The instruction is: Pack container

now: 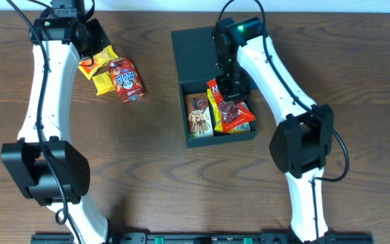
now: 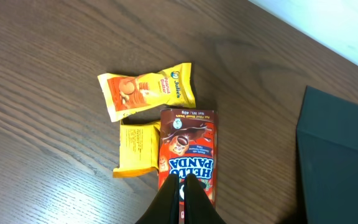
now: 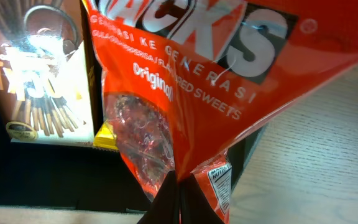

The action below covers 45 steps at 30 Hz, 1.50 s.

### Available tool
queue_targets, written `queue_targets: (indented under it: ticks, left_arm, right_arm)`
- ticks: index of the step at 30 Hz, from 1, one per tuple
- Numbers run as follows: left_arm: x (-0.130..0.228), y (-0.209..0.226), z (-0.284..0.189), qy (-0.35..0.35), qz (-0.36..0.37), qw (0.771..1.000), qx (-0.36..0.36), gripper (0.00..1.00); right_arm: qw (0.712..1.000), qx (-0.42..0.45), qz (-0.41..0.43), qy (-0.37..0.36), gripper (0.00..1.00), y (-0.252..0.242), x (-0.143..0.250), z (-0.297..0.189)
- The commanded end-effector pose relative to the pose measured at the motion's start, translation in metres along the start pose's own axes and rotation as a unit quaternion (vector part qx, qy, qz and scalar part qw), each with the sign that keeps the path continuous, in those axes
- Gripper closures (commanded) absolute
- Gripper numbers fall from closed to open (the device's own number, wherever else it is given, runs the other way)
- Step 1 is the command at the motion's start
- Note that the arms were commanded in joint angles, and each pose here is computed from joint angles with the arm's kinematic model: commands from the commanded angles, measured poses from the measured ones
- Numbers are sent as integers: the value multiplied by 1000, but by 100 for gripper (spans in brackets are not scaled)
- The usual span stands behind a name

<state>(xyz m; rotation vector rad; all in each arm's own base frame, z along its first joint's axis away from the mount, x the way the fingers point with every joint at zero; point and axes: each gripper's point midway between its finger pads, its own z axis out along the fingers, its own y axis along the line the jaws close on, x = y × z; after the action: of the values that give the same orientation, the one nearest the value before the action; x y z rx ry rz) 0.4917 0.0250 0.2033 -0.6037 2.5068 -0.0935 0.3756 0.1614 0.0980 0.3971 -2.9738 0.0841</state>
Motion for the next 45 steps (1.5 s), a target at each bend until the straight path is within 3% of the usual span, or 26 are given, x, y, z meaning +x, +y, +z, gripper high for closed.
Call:
queue_targets:
  ticks: [1,6,7,9,11,19,21,25,29,36,45]
  left_arm:
    - [-12,0,-20,-26,8,1000,2,94]
    - [-12,0,-20,-26,8,1000,2,94]
    - [-12,0,-20,-26,8,1000,2,94]
    - [-12,0,-20,-26,8,1000,2,94]
    - [-12,0,-20,-26,8,1000,2,94]
    - [-12,0,-20,-26,8,1000,2,94]
    - [-12,0,-20,-26,8,1000,2,94]
    - [-12,0,-20,-26,8,1000,2,94]
    - [-12,0,-20,-26,8,1000,2,94]
    - [-12,1,-20,-27,8,1000,0,94]
    - [-12,1,-20,-27,8,1000,0,94]
  right_arm:
    - [1000,-13,-4,22,98,2,5,15]
    - [999,-1,13,33,99,-2,8,31]
    - [999,11,20,32,96,-7,7,33]
    - [999,25,24,30,73,-12,7,33]
    - [999,29,24,28,68,-13,6,32]
    - [998,30,47,-18,78,-15,-8,-5]
    - [997,24,48,-48,98,-13,-16,-23]
    - [997,11,27,-76,99,-8,-25,-36]
    - [998,-32,-7,-48,99,9,-19,-19]
    - [1000,-11,-5,2,99,3,-5,29]
    - [1000,1,6,5,99,-7,-6,40]
